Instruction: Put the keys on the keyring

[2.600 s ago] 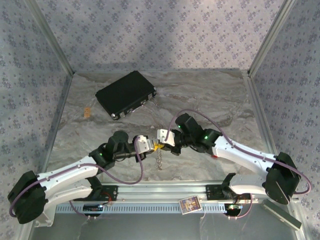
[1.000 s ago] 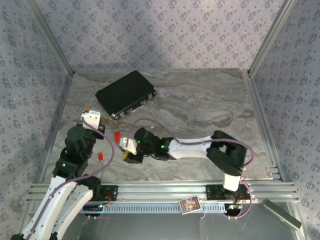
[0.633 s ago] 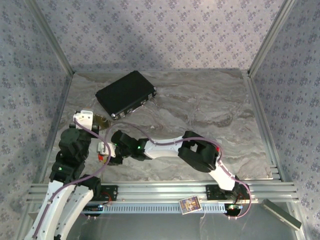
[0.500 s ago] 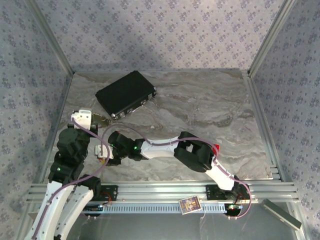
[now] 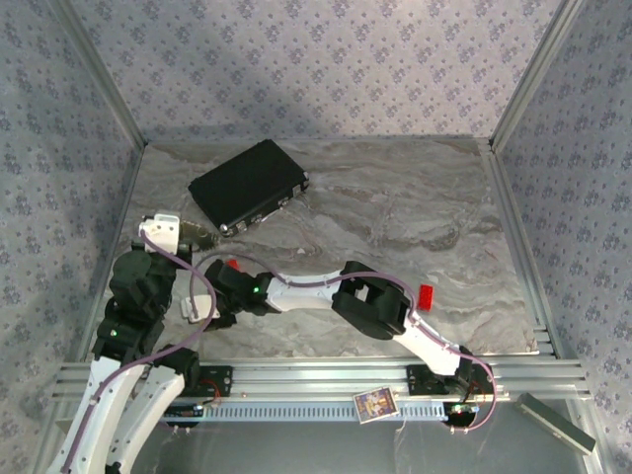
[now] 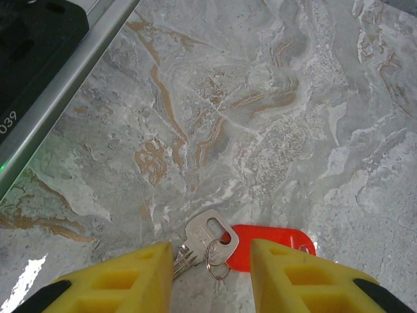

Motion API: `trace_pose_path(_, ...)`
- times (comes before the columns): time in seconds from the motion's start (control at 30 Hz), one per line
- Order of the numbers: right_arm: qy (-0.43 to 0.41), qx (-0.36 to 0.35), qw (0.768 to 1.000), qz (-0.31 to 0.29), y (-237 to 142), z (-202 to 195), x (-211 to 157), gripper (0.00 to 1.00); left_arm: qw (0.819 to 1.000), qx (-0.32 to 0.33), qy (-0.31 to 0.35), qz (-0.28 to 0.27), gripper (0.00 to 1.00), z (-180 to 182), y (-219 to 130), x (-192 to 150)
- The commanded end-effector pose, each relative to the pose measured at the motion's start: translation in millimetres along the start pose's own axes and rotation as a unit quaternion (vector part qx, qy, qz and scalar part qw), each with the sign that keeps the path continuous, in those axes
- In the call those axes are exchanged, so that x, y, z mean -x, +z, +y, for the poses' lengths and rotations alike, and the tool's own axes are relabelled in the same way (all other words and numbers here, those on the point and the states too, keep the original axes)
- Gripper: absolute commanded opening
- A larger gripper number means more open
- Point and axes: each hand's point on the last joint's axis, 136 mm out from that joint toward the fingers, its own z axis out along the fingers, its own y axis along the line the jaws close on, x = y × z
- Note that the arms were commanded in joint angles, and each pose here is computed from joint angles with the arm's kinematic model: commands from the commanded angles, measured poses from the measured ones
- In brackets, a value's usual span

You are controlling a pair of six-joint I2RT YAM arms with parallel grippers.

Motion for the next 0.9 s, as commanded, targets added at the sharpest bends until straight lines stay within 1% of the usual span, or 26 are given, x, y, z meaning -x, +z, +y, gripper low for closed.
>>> trace_pose_path(0.0, -0.017, 0.014, 0.999, 0.024, 10, 4, -13, 0.37, 0.999, 0.003, -0.007, -0.038, 0.0, 6, -6, 27)
trace_pose_path(0.23, -0.021, 0.031, 0.999, 0.03, 17, 8, -15, 0.37, 0.999, -0.002, -0.007, -0.04, 0.0, 5, -7, 28)
trace_pose_path(0.6, -0.019, 0.005, 0.999, 0.041, 25, -3, -21, 0.32, 0.999, -0.009, -0.007, -0.042, 0.0, 2, -7, 29)
trace_pose_path(0.73, -0.017, 0.006, 0.999, 0.044, 28, -3, -22, 0.24, 0.999, -0.011, -0.007, -0.042, 0.0, 2, -7, 29)
trace_pose_path(0.87, -0.016, 0.011, 0.999, 0.047, 27, -2, -24, 0.11, 0.999, -0.012, -0.007, -0.041, 0.0, 1, -7, 29)
